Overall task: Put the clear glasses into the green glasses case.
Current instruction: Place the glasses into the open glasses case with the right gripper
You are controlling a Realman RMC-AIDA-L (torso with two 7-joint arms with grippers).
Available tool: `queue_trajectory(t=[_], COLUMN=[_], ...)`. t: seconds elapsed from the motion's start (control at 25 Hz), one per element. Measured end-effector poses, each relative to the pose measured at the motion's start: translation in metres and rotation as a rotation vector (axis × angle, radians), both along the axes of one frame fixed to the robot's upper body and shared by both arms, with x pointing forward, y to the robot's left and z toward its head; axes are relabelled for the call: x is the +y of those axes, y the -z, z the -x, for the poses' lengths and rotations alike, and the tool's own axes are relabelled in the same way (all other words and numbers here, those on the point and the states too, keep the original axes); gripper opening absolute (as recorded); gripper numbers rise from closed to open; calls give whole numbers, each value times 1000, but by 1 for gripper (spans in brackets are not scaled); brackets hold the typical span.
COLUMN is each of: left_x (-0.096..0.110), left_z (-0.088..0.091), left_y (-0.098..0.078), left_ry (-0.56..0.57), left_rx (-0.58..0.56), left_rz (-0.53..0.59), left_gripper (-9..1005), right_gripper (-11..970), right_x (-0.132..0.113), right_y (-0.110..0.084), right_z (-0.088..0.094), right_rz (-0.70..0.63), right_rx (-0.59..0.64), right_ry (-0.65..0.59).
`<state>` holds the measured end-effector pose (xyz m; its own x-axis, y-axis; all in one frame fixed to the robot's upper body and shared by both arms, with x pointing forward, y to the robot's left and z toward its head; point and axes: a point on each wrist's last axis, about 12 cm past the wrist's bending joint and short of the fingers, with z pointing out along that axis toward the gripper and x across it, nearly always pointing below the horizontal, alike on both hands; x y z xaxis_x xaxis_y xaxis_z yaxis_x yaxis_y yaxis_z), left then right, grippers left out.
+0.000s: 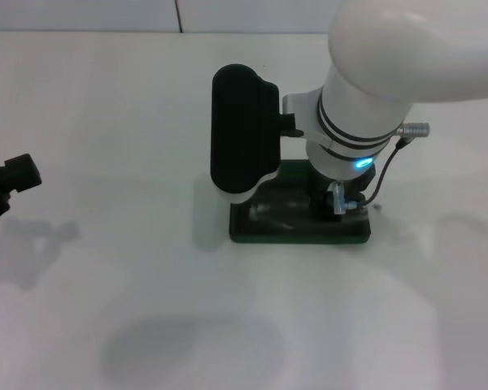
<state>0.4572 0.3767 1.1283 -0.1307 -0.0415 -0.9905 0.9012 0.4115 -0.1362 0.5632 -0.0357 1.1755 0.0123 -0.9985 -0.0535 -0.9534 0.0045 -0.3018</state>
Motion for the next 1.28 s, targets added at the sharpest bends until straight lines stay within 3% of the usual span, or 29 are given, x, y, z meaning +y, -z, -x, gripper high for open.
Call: queue_trajectory(t=[0.24,0.36,0.56,1.28], left_x=[0,0,0,1], left_z=[0,0,-1,-1], left_y=[0,0,-1,-3], left_ry=[0,1,1,-2], left_rx=[-1,-1,-2,4], left_rz=[0,-1,-2,12], left_gripper=[42,42,42,42], right_gripper=[165,337,436,437], right_x=[1,1,3,-4], right_y=[0,-1,-5,-18], right_z=[2,3,7,33], right_rz=[3,1,-8,-94], right_rx=[-17,-23,-25,16], right_ry=[-1,-6,-17,-5])
